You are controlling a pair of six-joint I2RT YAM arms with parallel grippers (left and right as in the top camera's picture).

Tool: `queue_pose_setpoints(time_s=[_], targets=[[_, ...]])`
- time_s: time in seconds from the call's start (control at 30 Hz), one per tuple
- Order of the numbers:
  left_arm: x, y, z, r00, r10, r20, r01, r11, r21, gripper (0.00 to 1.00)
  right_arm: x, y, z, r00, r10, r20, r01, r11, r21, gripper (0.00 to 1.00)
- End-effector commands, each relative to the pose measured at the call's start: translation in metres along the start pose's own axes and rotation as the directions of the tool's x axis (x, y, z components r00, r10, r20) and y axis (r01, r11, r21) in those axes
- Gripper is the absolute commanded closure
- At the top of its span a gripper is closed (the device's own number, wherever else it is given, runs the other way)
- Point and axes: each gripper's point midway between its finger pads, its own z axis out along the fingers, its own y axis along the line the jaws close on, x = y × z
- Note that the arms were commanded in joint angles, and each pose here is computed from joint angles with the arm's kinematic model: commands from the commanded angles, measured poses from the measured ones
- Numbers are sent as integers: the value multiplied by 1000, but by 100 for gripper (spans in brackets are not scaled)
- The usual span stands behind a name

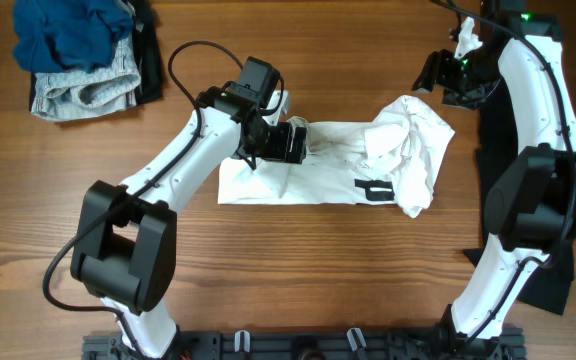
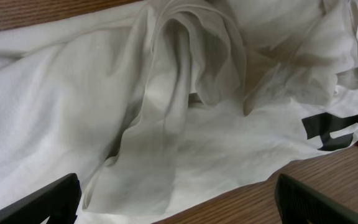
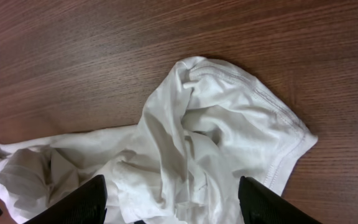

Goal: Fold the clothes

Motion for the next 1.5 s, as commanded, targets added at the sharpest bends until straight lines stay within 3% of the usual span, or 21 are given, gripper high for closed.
queue_pose_setpoints(time_s=[0.0, 0.37, 0.73, 0.8, 0.83, 0.9, 1.17, 1.37, 1.4, 1.43, 1.47], targets=[[2, -4, 5, 1000, -7, -13, 7, 1000, 15, 0, 0, 11, -15, 999, -26, 30, 26, 999, -26, 32], [1, -4, 5, 998, 63, -8, -63, 998, 17, 0, 7, -1, -15, 999, -45, 5, 45, 998, 38, 31], [31, 31, 46, 984, 81, -157, -88, 995, -41, 2, 6, -5, -16, 999, -44, 6, 44, 997, 63, 28], [29, 23, 47, 986, 86, -146, -86, 996, 1, 16, 6, -5, -16, 999, -44, 7, 43, 997, 62, 28], [28, 21, 47, 986, 86, -146, -85, 996, 14, 30, 6, -5, -16, 999, -44, 7, 43, 997, 62, 28], [28, 12, 46, 986, 84, -145, -76, 995, 64, 96, 6, -7, -16, 999, -43, 8, 43, 996, 76, 28], [13, -42, 1, 989, 120, -86, -91, 953, 288, 96, 37, -23, -20, 993, 12, -113, 4, 990, 138, 25], [23, -66, 1, 980, 175, -91, -138, 938, 319, 96, 62, -27, -13, 977, 46, -208, -16, 990, 143, 24], [25, -70, 2, 978, 190, -92, -151, 935, 322, 83, 67, -25, -8, 973, 49, -227, -19, 991, 132, 24], [27, -76, 3, 971, 222, -86, -183, 927, 328, 38, 74, -25, -1, 967, 50, -250, -17, 991, 131, 24], [29, -81, 5, 964, 253, -77, -215, 920, 328, 3, 82, -27, 10, 961, 50, -271, -14, 991, 135, 24]])
